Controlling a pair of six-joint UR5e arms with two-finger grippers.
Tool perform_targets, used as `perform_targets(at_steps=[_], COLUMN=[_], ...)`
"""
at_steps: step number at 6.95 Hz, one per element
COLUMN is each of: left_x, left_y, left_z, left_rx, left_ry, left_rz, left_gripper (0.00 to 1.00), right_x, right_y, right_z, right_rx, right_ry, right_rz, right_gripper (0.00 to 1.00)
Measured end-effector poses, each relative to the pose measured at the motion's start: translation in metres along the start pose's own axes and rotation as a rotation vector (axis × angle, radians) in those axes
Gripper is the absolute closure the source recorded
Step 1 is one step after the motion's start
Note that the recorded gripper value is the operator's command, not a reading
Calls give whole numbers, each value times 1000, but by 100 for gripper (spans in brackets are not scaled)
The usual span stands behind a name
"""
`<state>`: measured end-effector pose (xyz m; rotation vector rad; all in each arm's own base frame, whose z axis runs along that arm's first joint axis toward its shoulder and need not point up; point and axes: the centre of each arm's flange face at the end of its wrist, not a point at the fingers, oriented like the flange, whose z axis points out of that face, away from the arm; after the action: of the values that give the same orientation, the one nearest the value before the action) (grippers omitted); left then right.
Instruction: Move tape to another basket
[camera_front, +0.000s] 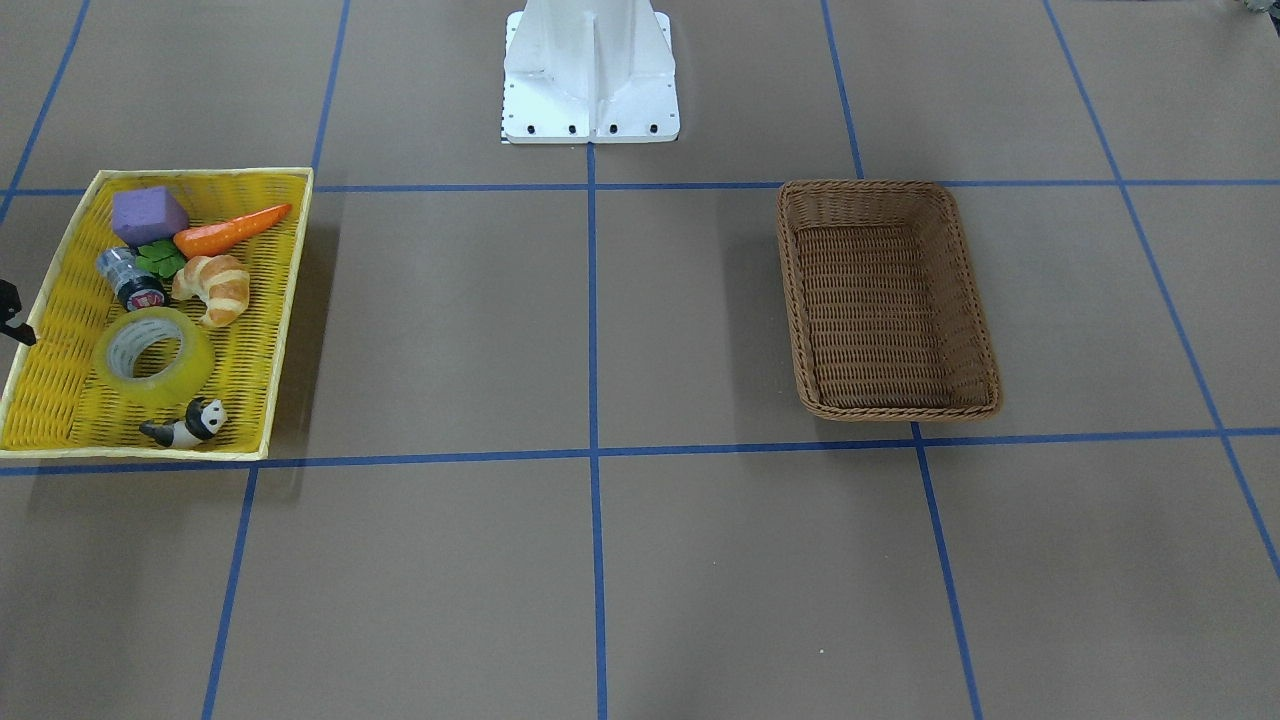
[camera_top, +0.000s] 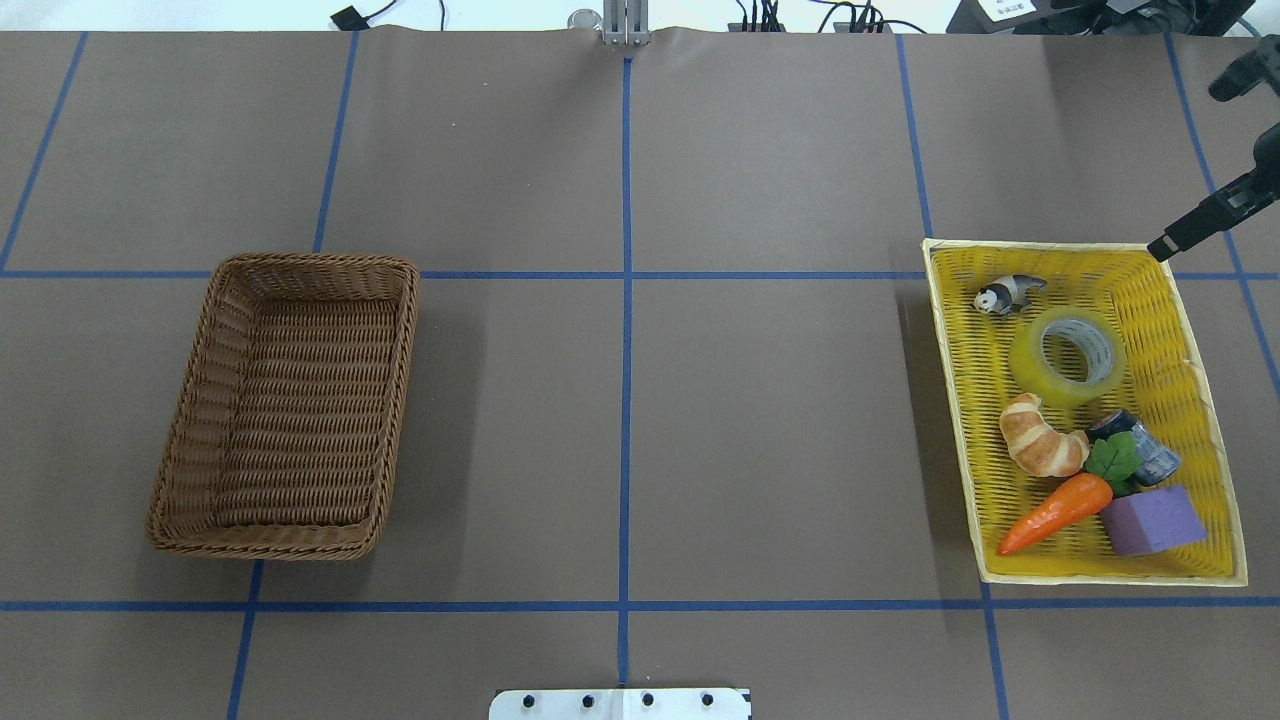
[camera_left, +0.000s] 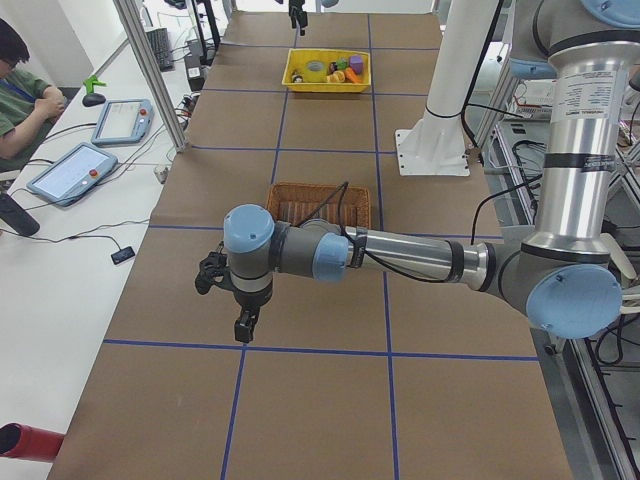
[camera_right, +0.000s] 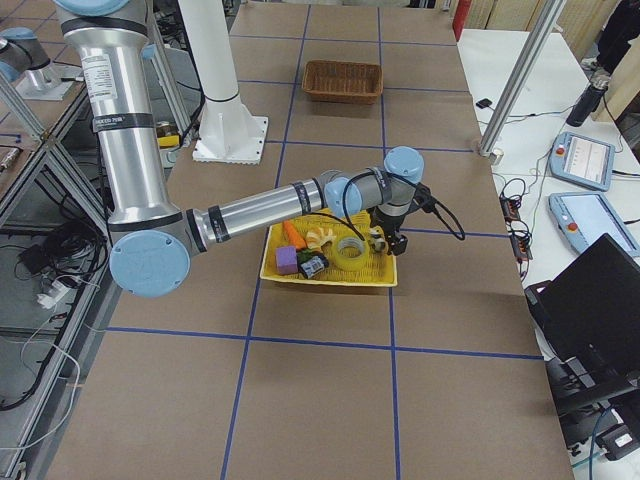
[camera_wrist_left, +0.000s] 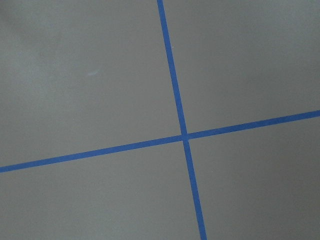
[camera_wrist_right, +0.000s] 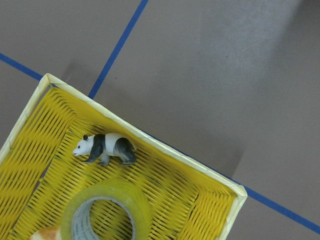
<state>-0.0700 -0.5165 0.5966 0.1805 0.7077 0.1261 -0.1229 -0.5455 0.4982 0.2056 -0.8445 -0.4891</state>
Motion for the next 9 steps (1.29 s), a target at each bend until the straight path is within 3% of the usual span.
perform_targets(at_steps=[4,9], left_x=[-1,-1], left_y=[1,1], left_z=[1,2], left_rx=[-2,-2], left_ry=[0,1], left_rz=[-2,-2], left_gripper=[1,1], right_x=[-14,-19], right_y=[3,5], right_z=[66,115], right_rx=[-122,-204], right_ry=[23,21], right_rz=[-28,-44], right_gripper=[0,1])
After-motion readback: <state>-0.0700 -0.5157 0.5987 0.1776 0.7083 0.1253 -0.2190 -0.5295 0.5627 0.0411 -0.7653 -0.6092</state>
